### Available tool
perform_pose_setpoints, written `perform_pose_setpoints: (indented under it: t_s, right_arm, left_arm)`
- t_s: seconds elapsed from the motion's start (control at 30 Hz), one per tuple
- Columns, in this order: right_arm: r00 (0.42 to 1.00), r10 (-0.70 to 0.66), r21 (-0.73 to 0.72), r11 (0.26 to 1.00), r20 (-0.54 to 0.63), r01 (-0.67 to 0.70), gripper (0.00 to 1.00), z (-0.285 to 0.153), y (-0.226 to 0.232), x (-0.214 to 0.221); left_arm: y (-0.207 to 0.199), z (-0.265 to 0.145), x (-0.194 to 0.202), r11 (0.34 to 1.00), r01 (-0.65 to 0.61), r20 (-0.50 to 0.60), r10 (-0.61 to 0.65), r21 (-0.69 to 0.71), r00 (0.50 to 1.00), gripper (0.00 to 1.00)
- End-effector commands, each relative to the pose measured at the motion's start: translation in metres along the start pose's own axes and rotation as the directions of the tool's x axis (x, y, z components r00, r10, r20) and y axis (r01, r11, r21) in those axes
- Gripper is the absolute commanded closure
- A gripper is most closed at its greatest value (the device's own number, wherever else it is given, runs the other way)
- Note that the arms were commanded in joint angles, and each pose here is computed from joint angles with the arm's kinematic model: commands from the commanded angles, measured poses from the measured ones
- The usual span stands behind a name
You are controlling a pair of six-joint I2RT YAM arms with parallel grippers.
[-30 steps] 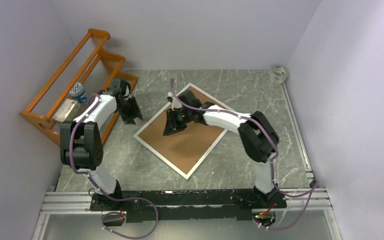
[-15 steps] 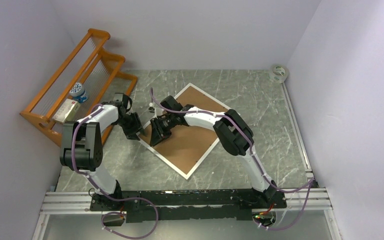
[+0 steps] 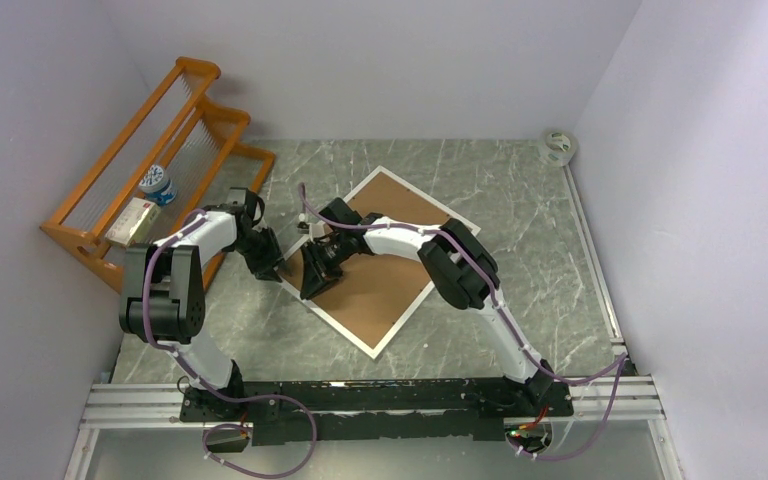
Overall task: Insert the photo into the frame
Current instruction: Install the photo frame at the center of the board.
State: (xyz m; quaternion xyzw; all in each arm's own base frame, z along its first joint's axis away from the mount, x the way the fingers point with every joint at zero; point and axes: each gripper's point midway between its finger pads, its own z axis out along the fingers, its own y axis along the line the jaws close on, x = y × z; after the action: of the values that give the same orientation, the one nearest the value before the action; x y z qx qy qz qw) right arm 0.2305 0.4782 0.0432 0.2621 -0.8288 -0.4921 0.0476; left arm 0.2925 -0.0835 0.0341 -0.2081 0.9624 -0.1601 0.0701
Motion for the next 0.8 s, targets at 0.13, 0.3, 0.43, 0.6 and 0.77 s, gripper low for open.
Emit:
perform_pose_setpoints:
  t_s: [0.13, 0.3, 0.43, 0.6, 0.77]
  right_arm:
    - [0.998, 0.044, 0.067, 0.997, 0.049, -0.047, 0.74, 0.005, -0.017, -0.012]
    - [0.993, 0.095, 0.095, 0.99, 0.063, -0.101, 0.73, 0.001, -0.041, -0.011]
    - [0.989, 0.129, 0.113, 0.984, 0.069, -0.136, 0.72, -0.005, -0.059, -0.008]
    - [0.987, 0.144, 0.147, 0.977, 0.071, -0.153, 0.69, -0.005, -0.072, -0.006]
    - [0.983, 0.161, 0.208, 0.962, 0.083, -0.175, 0.63, -0.006, -0.089, -0.003]
  left_arm:
    - [0.014, -0.004, 0.014, 0.998, -0.002, -0.031, 0.001, -0.061, 1.0, 0.61]
    - [0.024, 0.001, 0.018, 0.994, -0.001, -0.056, -0.005, -0.106, 0.998, 0.58]
    - [0.03, 0.004, 0.021, 0.99, -0.006, -0.084, -0.006, -0.139, 0.996, 0.57]
    - [0.033, 0.01, 0.022, 0.988, -0.006, -0.105, -0.01, -0.152, 0.994, 0.57]
    - [0.038, 0.013, 0.024, 0.984, -0.003, -0.113, -0.017, -0.177, 0.994, 0.59]
